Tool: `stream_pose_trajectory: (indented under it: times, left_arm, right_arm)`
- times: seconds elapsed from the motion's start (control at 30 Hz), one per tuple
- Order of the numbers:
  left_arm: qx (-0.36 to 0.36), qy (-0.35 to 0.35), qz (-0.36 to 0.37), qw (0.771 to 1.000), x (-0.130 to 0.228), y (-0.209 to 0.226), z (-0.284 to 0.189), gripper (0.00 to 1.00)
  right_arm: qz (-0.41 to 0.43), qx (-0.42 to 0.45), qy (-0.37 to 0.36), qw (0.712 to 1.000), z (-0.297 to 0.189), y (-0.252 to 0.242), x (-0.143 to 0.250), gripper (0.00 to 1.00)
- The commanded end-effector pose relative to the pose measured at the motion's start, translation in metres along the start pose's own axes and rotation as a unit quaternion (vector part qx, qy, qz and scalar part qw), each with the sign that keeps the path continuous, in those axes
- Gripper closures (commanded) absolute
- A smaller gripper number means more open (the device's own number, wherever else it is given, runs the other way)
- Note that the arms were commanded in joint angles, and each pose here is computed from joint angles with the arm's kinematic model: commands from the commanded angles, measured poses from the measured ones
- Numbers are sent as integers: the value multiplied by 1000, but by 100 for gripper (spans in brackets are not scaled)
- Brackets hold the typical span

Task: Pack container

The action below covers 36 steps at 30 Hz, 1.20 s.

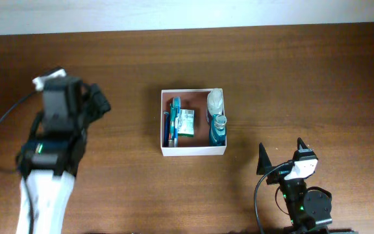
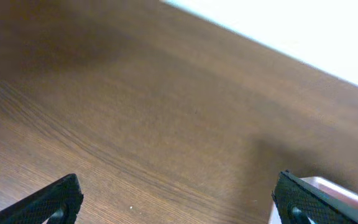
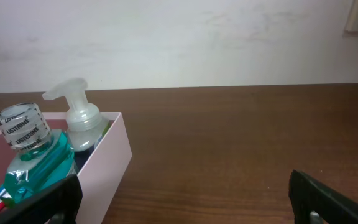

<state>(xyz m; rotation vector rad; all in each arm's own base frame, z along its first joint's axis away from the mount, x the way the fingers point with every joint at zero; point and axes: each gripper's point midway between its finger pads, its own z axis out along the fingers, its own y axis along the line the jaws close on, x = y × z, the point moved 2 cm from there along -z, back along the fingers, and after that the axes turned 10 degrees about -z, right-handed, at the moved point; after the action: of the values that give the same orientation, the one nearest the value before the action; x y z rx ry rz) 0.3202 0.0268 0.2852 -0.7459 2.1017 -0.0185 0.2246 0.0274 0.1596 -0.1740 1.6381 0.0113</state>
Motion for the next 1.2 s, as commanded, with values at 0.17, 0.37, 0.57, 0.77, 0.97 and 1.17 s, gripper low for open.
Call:
stream_pose_trajectory:
  times: [0.17,0.37,0.57,0.77,0.97,1.17]
  left_arm:
    - [49,-82,-28,995,10,34,-71,0]
    - [73,-118,-42,989,41,68,-104,1]
    - [74,-129,-46,988,77,99,-116,1]
    - [87,-140,-50,985,99,110,-108,1]
    - [84,-135,-49,986,123,119,-90,1]
    - [95,-144,-54,984,125,111,-67,1]
  right_arm:
    - [-1,0,2,1000,0,0,3,2]
    - [-1,0,2,1000,0,0,3,2]
    - [-1,0,2,1000,0,0,3,2]
    - [-1,0,2,1000,0,0,3,2]
    - [-1,0,2,1000,0,0,3,2]
    - [-1,0,2,1000,0,0,3,2]
